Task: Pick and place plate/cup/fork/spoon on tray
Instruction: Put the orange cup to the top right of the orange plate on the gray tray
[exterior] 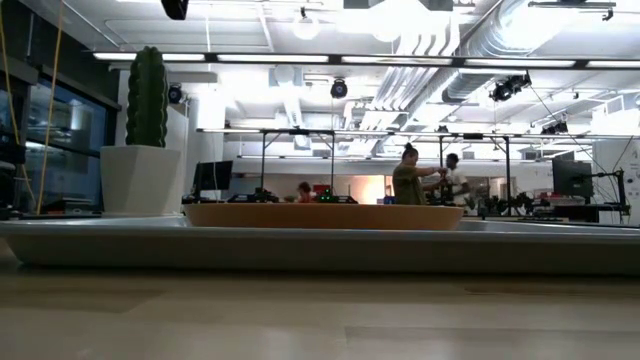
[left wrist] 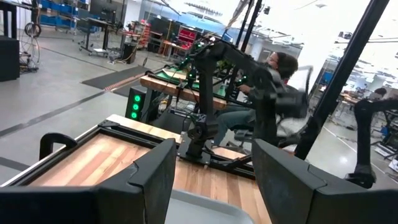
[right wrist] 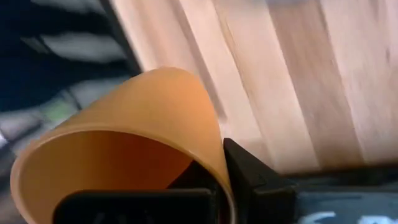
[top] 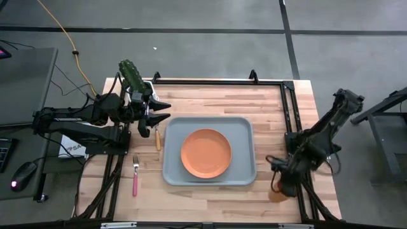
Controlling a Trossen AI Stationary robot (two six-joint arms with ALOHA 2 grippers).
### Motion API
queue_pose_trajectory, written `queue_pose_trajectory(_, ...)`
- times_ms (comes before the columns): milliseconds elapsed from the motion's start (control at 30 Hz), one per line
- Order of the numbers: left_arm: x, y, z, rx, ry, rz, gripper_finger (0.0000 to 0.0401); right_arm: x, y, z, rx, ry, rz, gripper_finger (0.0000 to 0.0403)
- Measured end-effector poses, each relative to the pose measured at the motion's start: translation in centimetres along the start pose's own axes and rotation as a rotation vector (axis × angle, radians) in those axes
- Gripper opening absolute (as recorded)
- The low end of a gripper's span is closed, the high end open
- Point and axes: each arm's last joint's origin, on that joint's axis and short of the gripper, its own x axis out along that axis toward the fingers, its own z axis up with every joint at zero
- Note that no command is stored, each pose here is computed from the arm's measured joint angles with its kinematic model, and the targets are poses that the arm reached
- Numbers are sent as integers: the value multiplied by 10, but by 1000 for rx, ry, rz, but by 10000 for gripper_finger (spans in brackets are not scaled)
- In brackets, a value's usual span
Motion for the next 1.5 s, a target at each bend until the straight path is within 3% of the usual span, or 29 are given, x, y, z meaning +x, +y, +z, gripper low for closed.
queue_pose_trajectory(167,0,0,0,0,0,0,200,-58,15,38,24,-355,91,1)
queue_pose_trajectory(300,1,0,0,-8,3,1,200,-100,23,79,-5,-610,-30,1)
queue_pose_trajectory(467,1,0,0,-8,3,0,200,-133,11,128,86,-624,-311,0)
queue_pose_trajectory(600,1,0,0,-8,3,0,200,-143,-13,166,226,-519,-436,0)
queue_pose_trajectory(767,1,0,0,-8,3,0,200,-136,-49,204,394,-368,-487,0)
queue_pose_trajectory(967,1,0,0,-8,3,0,200,-106,-94,231,482,-204,-497,0)
queue_pose_trajectory(1167,1,0,-1,-8,5,1,200,-61,-127,238,523,-164,-399,0)
queue_pose_trajectory(1267,2,0,-1,-8,6,2,200,-44,-138,233,559,-125,-404,0)
queue_pose_trajectory(1500,2,1,-1,-8,4,21,200,-27,-154,231,635,-143,-391,0)
